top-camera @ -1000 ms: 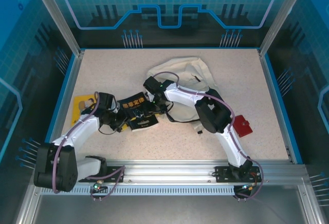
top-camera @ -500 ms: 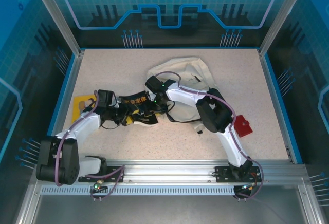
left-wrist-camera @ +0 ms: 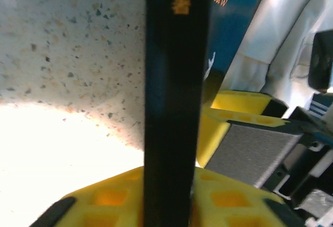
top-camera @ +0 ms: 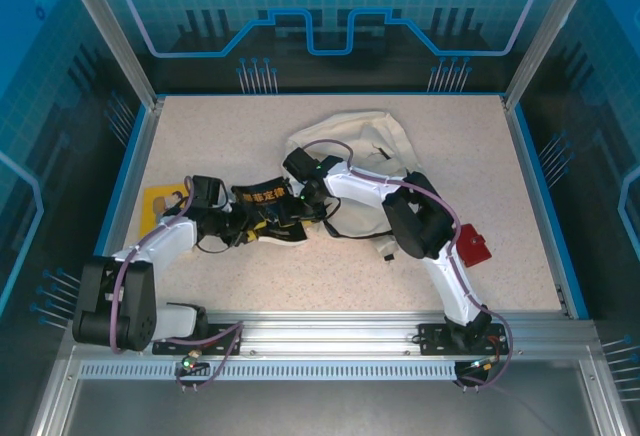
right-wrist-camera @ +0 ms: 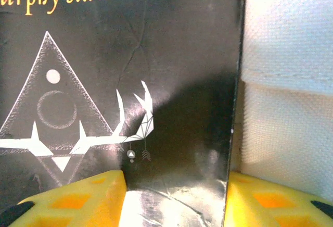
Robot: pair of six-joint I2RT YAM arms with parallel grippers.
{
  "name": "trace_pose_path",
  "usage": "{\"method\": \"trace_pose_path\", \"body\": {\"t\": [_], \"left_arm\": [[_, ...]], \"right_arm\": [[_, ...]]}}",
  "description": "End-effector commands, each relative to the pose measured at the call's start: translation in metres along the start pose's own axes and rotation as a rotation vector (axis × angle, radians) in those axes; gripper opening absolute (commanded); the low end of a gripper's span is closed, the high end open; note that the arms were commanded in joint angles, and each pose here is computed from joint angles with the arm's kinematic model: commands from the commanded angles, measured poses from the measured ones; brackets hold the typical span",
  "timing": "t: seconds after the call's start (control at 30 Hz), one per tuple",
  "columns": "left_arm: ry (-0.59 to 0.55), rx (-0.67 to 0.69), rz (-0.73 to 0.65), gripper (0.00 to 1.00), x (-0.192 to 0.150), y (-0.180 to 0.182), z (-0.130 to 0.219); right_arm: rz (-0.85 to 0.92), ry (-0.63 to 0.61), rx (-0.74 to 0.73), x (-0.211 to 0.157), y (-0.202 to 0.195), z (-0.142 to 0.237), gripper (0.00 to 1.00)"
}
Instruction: Pack the student bag
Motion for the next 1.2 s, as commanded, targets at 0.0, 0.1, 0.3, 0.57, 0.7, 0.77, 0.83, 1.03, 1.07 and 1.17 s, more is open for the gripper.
{"method": "trace_pose_path", "body": {"t": [0.0,0.1,0.3,0.57,0.7,0.77,0.83,1.03,1.07,1.17], "left_arm": [[-0.052,-0.012,-0.076,0.18,0.008,-0.013,0.013],[-0.091,-0.024,-0.114,0.12,0.011,-0.025,0.025],[-0.208,-0.137,-0.165,0.10,0.023,-0.065,0.055],[-0.425,-0.343,-0.208,0.10,0.050,-0.136,0.108],[-0.510,-0.445,-0.249,0.10,0.057,-0.175,0.126],[-0.538,-0.490,-0.272,0.11,0.056,-0.192,0.129],[-0.562,-0.543,-0.299,0.10,0.052,-0.211,0.130],[-0.594,-0.676,-0.317,0.11,0.041,-0.248,0.120],[-0.597,-0.696,-0.319,0.11,0.039,-0.252,0.119],[-0.595,-0.749,-0.302,0.10,0.036,-0.262,0.115]], "right_arm": [[0.013,0.000,0.061,-0.001,0.011,0.029,0.56],[0.037,-0.064,0.194,0.005,0.031,0.072,0.62],[-0.003,-0.209,0.424,0.005,0.041,0.151,0.76],[-0.137,-0.361,0.615,0.000,0.018,0.211,0.92],[-0.203,-0.395,0.699,-0.004,0.010,0.227,0.97],[-0.239,-0.409,0.742,-0.005,0.008,0.234,0.98],[-0.271,-0.427,0.798,-0.005,0.006,0.242,1.00],[-0.340,-0.447,0.957,-0.002,0.012,0.267,1.00],[-0.350,-0.447,0.981,-0.001,0.013,0.270,1.00],[-0.406,-0.436,1.033,0.001,0.016,0.275,1.00]]}}
Point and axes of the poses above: each hand's point on the last joint's axis, 136 mm out from that joint toward the fingers, its own z axis back along the fingers, its own y axis along the line the jaws close on, x = y × z, the point moved 3 cm from there along z, back along the fingers, and after that the axes turned 13 degrees about -z, right-handed, at the moved point
